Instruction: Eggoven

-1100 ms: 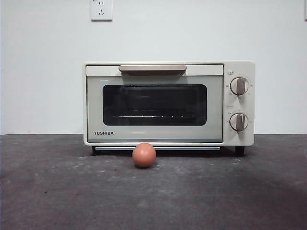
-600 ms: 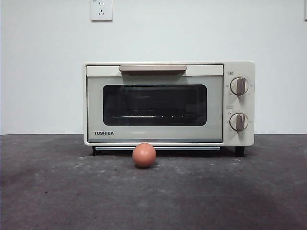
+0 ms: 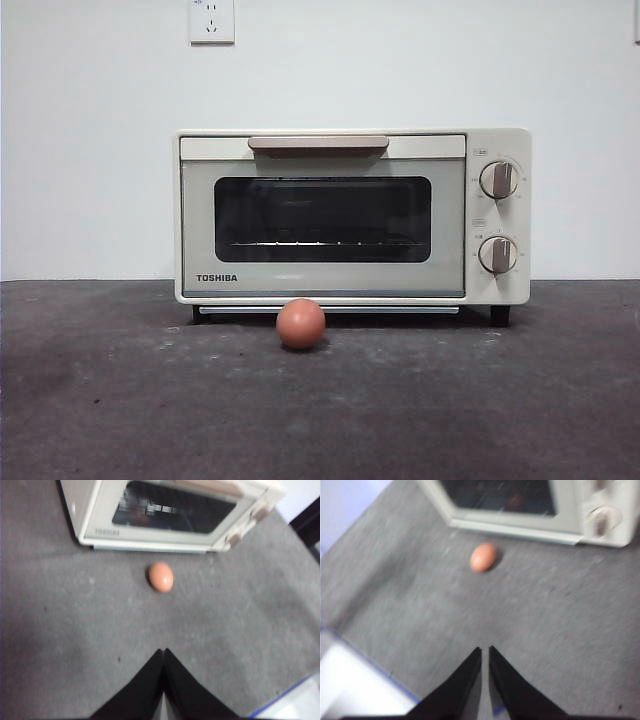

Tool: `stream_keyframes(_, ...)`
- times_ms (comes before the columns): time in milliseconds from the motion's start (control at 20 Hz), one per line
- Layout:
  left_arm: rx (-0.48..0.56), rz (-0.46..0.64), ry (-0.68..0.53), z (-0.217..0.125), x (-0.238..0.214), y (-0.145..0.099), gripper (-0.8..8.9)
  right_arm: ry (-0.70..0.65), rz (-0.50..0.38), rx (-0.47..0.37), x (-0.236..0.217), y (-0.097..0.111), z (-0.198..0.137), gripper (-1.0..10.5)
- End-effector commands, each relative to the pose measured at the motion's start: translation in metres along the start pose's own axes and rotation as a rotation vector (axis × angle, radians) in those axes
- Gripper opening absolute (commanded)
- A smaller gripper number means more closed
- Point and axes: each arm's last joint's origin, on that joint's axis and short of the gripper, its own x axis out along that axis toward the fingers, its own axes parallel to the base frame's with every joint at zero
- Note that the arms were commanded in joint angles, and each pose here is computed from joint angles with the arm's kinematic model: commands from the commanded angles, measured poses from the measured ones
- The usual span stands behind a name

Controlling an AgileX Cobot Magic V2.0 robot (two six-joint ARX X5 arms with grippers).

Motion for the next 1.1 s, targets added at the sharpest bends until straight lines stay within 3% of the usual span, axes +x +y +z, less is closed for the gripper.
stream_keyframes(50,0.059,-0.005,-0.002,0.004,-0.003,-0.003,0.07,0.015,0.037,-0.082,0.001,0.005,0.005,0.0)
stream_keyframes(200,0.061,-0.006,-0.005,0.005,-0.003,-0.003,0.07,0.027,0.063,-0.098,0.004,0.006,0.006,0.4)
stream_keyframes(350,0.061,-0.006,-0.005,0.005,-0.003,-0.003,0.07,0.004,0.069,-0.056,0.004,0.007,0.009,3.9)
stream_keyframes(550,0.062,-0.006,-0.007,0.005,-0.003,-0.003,0.07,-0.004,0.083,0.020,0.011,0.004,0.017,3.9)
stream_keyframes(800,0.065,-0.006,-0.012,0.005,-0.003,-0.003,0.07,-0.003,0.184,0.052,0.039,0.008,0.038,3.6)
stream_keyframes(1100,0.065,-0.006,-0.012,0.005,-0.003,-0.003,0.07,0.019,0.148,0.041,0.115,0.033,0.054,3.7)
